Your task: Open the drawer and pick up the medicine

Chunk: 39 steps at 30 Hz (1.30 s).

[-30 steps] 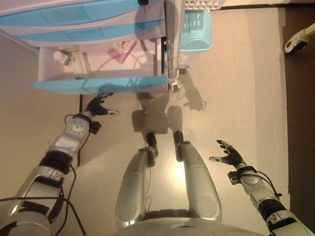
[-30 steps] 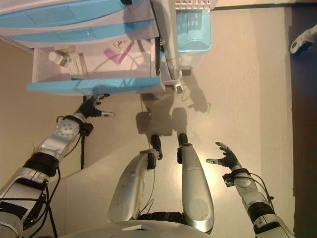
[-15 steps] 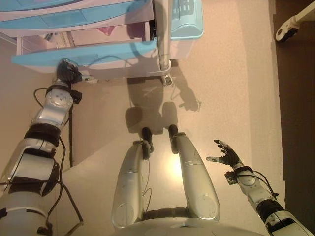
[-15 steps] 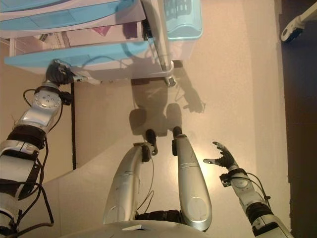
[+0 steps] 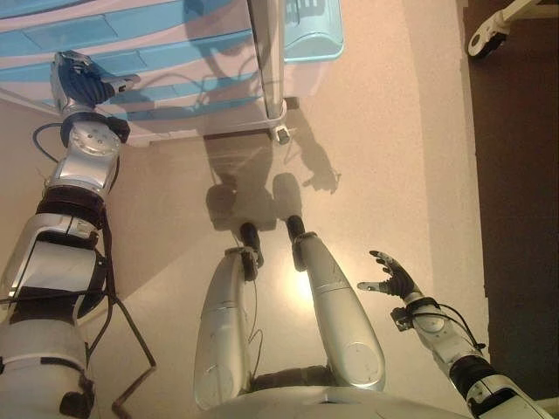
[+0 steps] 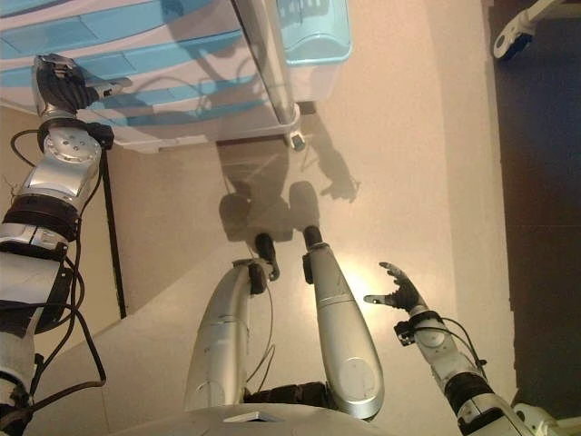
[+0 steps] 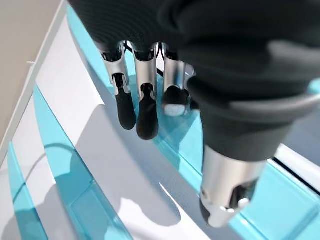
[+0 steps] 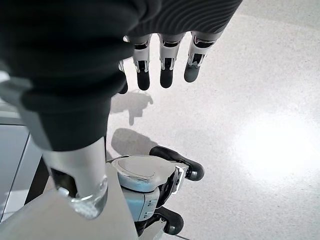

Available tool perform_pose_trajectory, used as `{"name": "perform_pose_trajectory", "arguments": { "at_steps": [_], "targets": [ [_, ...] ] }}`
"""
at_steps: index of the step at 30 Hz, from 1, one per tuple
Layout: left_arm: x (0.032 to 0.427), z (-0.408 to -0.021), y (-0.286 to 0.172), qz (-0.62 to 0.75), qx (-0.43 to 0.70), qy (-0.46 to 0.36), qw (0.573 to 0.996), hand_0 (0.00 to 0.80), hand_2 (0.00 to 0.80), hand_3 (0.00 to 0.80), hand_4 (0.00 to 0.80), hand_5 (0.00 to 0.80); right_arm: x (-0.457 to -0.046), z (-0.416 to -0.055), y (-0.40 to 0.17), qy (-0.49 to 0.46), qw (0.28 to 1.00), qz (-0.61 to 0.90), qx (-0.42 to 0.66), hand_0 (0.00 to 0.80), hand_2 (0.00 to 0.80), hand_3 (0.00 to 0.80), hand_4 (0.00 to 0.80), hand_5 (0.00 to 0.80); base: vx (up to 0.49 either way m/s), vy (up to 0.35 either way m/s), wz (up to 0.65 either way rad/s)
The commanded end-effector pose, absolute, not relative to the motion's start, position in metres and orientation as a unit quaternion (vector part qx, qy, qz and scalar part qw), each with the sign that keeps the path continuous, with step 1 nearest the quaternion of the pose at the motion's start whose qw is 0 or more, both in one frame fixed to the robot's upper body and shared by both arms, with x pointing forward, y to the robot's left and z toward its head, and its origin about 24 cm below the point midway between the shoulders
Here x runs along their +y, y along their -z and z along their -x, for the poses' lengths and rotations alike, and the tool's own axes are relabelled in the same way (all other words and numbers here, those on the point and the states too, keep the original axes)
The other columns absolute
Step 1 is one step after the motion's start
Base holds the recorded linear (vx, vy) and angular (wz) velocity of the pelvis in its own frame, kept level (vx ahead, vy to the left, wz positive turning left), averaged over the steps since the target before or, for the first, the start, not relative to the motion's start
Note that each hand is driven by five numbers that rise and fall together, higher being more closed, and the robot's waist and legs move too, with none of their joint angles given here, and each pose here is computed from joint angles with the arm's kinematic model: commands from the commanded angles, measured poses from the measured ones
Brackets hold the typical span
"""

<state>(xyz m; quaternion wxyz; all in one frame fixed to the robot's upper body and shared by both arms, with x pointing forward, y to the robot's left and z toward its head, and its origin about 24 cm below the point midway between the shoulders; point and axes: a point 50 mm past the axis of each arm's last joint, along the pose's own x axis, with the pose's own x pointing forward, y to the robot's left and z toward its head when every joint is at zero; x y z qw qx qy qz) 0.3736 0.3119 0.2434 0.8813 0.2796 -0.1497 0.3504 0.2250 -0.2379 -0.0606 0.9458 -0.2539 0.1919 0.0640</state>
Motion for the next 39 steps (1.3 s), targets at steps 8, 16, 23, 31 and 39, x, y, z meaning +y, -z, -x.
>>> {"name": "perform_pose_trajectory", "arguments": {
  "at_steps": [8, 16, 23, 31, 39],
  "targets": [
    [0.31, -0.37, -0.32, -0.228, -0.245, -0.359, 0.871, 0.0, 0.0, 0.0, 0.0, 0.0, -0.232, -0.217, 0.064, -0.068, 0.951, 0.239, 0.186, 0.0, 0.0, 0.0, 0.0, 0.0, -0.011, -0.002, -0.02],
    [0.321, -0.369, -0.231, -0.131, -0.156, -0.224, 0.953, 0.0, 0.0, 0.0, 0.0, 0.0, -0.233, -0.211, 0.069, -0.069, 0.949, 0.234, 0.197, 0.0, 0.0, 0.0, 0.0, 0.0, -0.002, -0.008, -0.01],
    [0.317, -0.319, -0.092, -0.004, -0.06, -0.126, 0.99, 0.0, 0.0, 0.0, 0.0, 0.0, -0.241, -0.195, 0.081, -0.053, 0.948, 0.218, 0.227, 0.0, 0.0, 0.0, 0.0, 0.0, 0.057, -0.043, 0.03],
    [0.3, -0.224, 0.043, 0.006, 0.156, -0.08, 0.984, 0.0, 0.0, 0.0, 0.0, 0.0, -0.254, -0.162, 0.101, -0.059, 0.931, 0.21, 0.293, 0.0, 0.0, 0.0, 0.0, 0.0, 0.096, -0.019, 0.24],
    [0.277, -0.143, 0.117, 0.036, 0.363, -0.052, 0.93, 0.0, 0.0, 0.0, 0.0, 0.0, -0.254, -0.133, 0.122, -0.088, 0.906, 0.19, 0.368, 0.0, 0.0, 0.0, 0.0, 0.0, 0.024, -0.004, 0.16]
  ]
}}
